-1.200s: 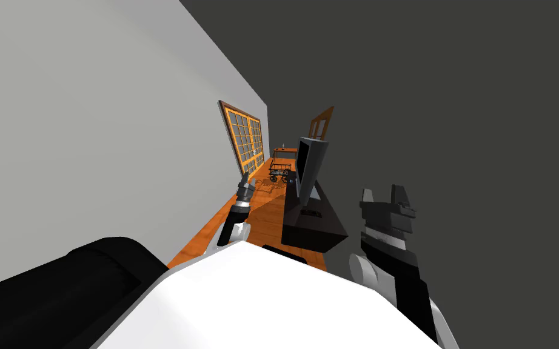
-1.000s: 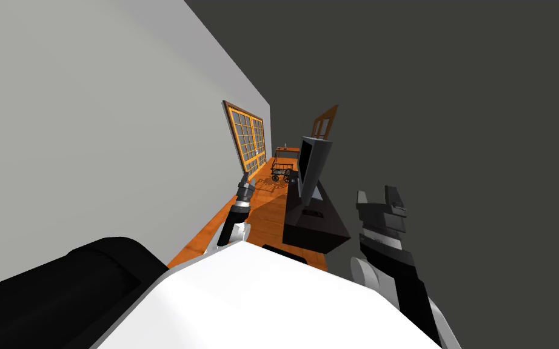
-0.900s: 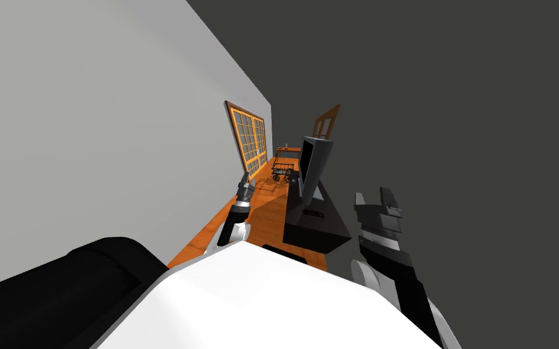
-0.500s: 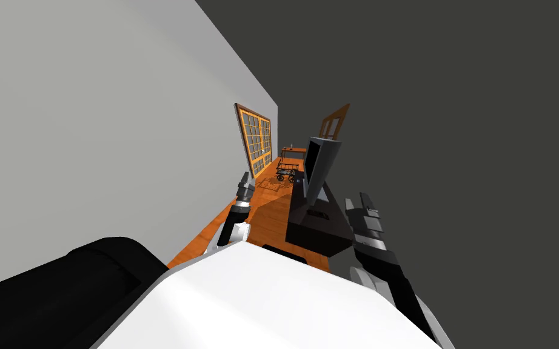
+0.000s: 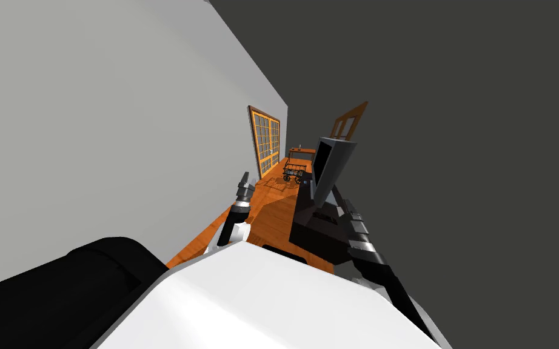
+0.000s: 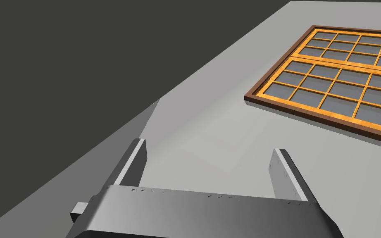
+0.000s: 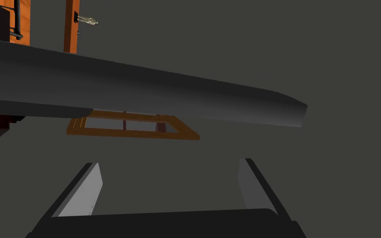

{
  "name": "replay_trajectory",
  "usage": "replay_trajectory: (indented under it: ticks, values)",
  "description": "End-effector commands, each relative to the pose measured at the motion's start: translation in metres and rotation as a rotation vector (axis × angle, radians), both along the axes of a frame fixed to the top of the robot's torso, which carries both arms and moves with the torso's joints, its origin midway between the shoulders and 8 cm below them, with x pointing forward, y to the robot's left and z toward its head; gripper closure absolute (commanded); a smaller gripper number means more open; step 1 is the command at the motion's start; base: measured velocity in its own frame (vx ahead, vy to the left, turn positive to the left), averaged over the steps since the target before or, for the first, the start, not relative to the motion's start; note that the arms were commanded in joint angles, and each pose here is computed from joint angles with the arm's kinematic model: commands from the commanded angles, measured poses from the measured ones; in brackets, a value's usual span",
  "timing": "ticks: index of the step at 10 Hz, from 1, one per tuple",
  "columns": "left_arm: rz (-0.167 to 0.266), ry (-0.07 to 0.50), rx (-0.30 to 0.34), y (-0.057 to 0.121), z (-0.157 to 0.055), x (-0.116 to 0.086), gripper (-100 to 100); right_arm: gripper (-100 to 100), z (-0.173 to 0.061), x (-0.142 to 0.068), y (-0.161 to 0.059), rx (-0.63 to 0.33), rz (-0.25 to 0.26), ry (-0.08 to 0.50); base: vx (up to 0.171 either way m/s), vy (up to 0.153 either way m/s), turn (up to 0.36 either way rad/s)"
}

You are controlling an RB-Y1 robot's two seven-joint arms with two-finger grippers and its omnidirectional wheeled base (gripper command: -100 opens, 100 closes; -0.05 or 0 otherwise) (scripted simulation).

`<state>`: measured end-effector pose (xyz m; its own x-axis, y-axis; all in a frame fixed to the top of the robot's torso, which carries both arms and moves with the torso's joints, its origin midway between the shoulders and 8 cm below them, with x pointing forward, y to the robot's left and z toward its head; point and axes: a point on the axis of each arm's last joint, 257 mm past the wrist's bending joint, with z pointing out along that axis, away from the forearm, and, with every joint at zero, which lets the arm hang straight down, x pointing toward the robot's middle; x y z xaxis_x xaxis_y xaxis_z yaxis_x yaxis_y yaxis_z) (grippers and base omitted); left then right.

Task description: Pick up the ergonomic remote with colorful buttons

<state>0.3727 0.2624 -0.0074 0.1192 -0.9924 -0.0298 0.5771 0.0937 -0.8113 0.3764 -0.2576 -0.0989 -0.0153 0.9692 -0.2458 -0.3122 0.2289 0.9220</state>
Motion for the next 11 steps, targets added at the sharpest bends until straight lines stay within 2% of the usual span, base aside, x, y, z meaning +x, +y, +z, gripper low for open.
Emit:
replay_trajectory:
  ticks: [1, 2, 3, 4, 5, 6, 7, 8, 9, 10, 11]
  values:
    - [0.000, 0.000, 0.000, 0.000, 0.000, 0.000, 0, -100, -0.035, -0.004, 0.003, -0.043, 0.018, 0.081, -0.013, 0.010, 0.241]
    - [0.000, 0.000, 0.000, 0.000, 0.000, 0.000, 0, -100, -0.036, -0.004, 0.003, -0.051, 0.023, 0.083, -0.008, 0.005, 0.115]
    - [0.000, 0.000, 0.000, 0.000, 0.000, 0.000, 0, -100, -0.064, -0.008, 0.007, -0.086, 0.040, 0.154, -0.007, 0.010, 0.233]
    - [0.000, 0.000, 0.000, 0.000, 0.000, 0.000, 0, -100, -0.065, -0.008, 0.007, -0.093, 0.044, 0.155, -0.005, 0.004, 0.144]
    - [0.000, 0.000, 0.000, 0.000, 0.000, 0.000, 0, -100, -0.094, -0.015, 0.010, -0.130, 0.062, 0.229, -0.006, 0.008, 0.297]
    - [0.000, 0.000, 0.000, 0.000, 0.000, 0.000, 0, -100, -0.095, -0.015, 0.010, -0.138, 0.066, 0.231, -0.004, 0.001, 0.142]
    - [0.000, 0.000, 0.000, 0.000, 0.000, 0.000, 0, -100, -0.126, -0.025, 0.013, -0.177, 0.086, 0.305, -0.004, 0.009, 0.294]
    - [0.000, 0.000, 0.000, 0.000, 0.000, 0.000, 0, -100, -0.126, -0.025, 0.012, -0.187, 0.092, 0.307, -0.002, 0.000, 0.150]
    - [0.000, 0.000, 0.000, 0.000, 0.000, 0.000, 0, -100, -0.158, -0.038, 0.013, -0.228, 0.119, 0.386, 0.000, 0.004, 0.256]
    - [0.000, 0.000, 0.000, 0.000, 0.000, 0.000, 0, -100, -0.158, -0.038, 0.013, -0.239, 0.119, 0.385, 0.001, -0.001, 0.156]
    - [0.000, 0.000, 0.000, 0.000, 0.000, 0.000, 0, -100, -0.189, -0.053, 0.013, -0.282, 0.147, 0.463, 0.003, 0.004, 0.351]
